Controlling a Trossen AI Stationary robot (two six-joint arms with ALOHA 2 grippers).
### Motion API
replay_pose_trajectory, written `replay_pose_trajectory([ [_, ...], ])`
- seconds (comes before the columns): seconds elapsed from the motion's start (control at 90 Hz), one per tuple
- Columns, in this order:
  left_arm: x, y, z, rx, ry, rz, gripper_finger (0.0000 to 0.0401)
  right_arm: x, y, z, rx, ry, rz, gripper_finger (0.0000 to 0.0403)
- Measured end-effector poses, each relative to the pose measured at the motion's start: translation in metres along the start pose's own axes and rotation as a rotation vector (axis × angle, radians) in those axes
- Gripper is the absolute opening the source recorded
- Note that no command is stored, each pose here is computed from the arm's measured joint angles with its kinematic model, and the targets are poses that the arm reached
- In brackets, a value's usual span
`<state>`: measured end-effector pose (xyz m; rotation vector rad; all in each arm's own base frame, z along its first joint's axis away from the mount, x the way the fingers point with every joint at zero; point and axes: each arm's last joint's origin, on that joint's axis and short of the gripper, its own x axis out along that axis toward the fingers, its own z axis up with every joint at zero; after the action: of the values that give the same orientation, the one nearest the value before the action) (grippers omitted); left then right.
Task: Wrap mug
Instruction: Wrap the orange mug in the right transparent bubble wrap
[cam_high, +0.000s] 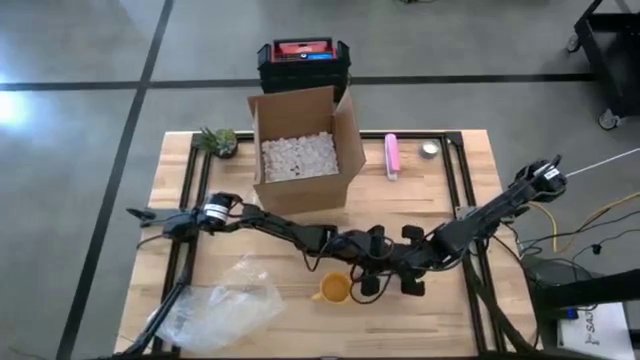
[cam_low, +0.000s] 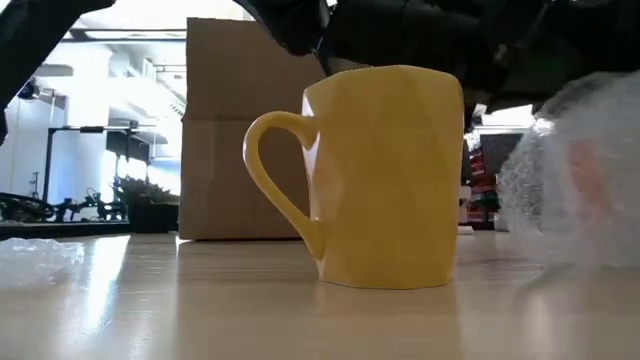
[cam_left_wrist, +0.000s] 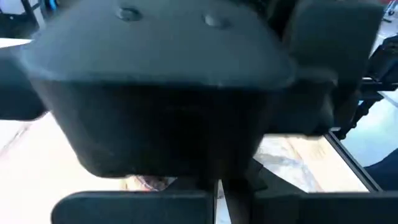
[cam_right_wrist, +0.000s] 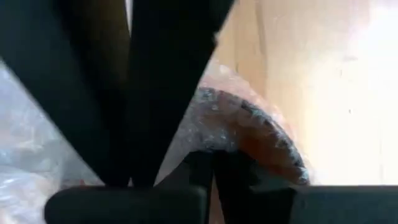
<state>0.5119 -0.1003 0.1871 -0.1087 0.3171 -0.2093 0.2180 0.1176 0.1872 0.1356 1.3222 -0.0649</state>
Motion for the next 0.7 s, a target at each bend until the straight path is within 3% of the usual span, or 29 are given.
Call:
replay_pose_trajectory([
  [0.322, 0.006, 0.002, -0.01, -0.011, 0.016, 0.001, 0.0, -0.059, 0.001, 0.012, 0.004, -0.051, 0.023, 0.0],
  [0.467, 0.006, 0.003, -0.01, -0.011, 0.018, 0.003, 0.0, -0.083, -0.007, 0.005, 0.016, -0.053, -0.027, 0.0],
  [0.611, 0.006, 0.003, -0.01, -0.012, 0.018, 0.005, 0.0, -0.081, -0.026, -0.019, 0.134, 0.019, -0.192, 0.0],
  [0.7, 0.006, 0.003, -0.01, -0.012, 0.019, 0.006, 0.0, -0.066, -0.035, -0.035, 0.188, 0.066, -0.228, 0.0],
])
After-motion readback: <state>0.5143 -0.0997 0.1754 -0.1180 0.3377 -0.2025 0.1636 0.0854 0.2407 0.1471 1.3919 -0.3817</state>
